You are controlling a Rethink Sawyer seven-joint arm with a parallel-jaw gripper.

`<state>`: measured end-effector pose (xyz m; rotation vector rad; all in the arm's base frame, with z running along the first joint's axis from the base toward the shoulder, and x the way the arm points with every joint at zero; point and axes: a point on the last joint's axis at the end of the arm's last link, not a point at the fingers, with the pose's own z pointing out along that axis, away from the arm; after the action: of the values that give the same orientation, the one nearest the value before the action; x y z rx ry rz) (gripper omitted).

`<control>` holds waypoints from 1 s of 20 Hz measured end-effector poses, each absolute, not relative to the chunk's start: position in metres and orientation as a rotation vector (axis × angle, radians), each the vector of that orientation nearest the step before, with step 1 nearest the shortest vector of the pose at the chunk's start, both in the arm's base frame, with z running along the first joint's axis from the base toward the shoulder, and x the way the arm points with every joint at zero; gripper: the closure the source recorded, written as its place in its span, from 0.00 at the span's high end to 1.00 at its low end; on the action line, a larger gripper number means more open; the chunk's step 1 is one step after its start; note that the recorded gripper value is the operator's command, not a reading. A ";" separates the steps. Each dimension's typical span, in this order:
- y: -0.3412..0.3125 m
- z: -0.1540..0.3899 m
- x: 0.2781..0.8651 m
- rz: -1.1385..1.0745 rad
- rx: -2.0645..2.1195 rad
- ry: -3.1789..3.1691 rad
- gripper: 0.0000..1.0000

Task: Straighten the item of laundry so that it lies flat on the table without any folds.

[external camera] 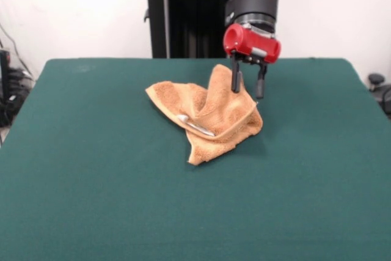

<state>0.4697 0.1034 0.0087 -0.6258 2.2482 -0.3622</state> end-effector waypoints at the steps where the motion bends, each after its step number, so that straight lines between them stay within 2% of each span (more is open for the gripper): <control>1: 0.102 0.009 0.469 -0.359 -0.630 2.249 1.00; 20: 0.101 0.008 0.462 -0.333 -0.678 2.251 1.00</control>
<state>0.4617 0.1008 0.0076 -0.6783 2.2510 -0.3327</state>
